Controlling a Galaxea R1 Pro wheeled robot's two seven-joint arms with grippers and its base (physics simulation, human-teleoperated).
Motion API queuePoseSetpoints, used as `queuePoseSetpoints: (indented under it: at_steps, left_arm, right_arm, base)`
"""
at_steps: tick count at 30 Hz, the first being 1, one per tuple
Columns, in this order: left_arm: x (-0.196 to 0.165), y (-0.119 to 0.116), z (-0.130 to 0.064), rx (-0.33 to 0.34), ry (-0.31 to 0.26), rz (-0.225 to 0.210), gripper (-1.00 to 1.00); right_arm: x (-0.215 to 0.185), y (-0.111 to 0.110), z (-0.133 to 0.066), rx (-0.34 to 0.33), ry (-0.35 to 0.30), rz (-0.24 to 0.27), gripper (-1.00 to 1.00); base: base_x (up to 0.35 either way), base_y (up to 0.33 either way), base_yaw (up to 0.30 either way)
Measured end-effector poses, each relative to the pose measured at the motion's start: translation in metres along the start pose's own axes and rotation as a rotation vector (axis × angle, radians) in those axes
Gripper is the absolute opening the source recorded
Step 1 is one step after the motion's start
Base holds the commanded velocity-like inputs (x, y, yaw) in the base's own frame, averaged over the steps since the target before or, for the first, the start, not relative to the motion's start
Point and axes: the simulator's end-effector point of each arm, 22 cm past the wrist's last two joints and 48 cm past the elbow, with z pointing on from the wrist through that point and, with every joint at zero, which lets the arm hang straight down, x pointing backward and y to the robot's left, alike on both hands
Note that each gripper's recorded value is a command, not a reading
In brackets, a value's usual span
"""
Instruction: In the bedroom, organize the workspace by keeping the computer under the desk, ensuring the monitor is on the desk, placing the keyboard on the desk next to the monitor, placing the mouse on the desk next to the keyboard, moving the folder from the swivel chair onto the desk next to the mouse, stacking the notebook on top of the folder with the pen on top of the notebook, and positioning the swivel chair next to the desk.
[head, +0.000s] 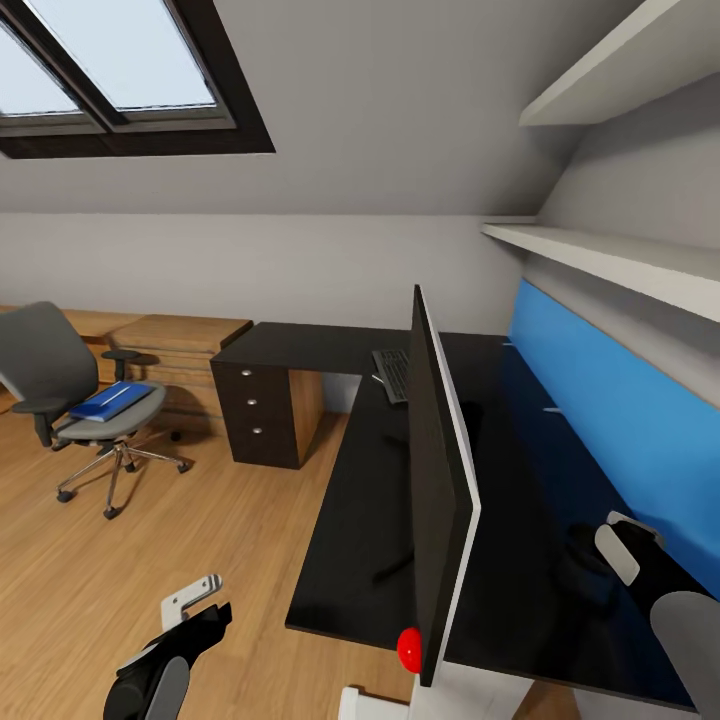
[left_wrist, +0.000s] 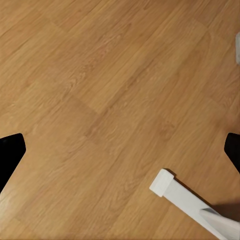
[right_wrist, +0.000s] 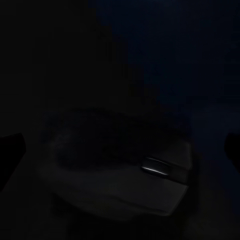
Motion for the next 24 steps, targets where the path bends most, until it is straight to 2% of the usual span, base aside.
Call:
queuePoseSetpoints:
  at_steps: [24]
  left_arm:
    - [-0.0003, -0.0001, 0.0, 0.0, 0.0, 0.0, 1.0]
  right_arm:
    - [-0.0003, 0.0031, -0.0001, -0.014, -0.001, 0.001, 1.0]
  base:
    - [0.0, 0.0, 0.0]
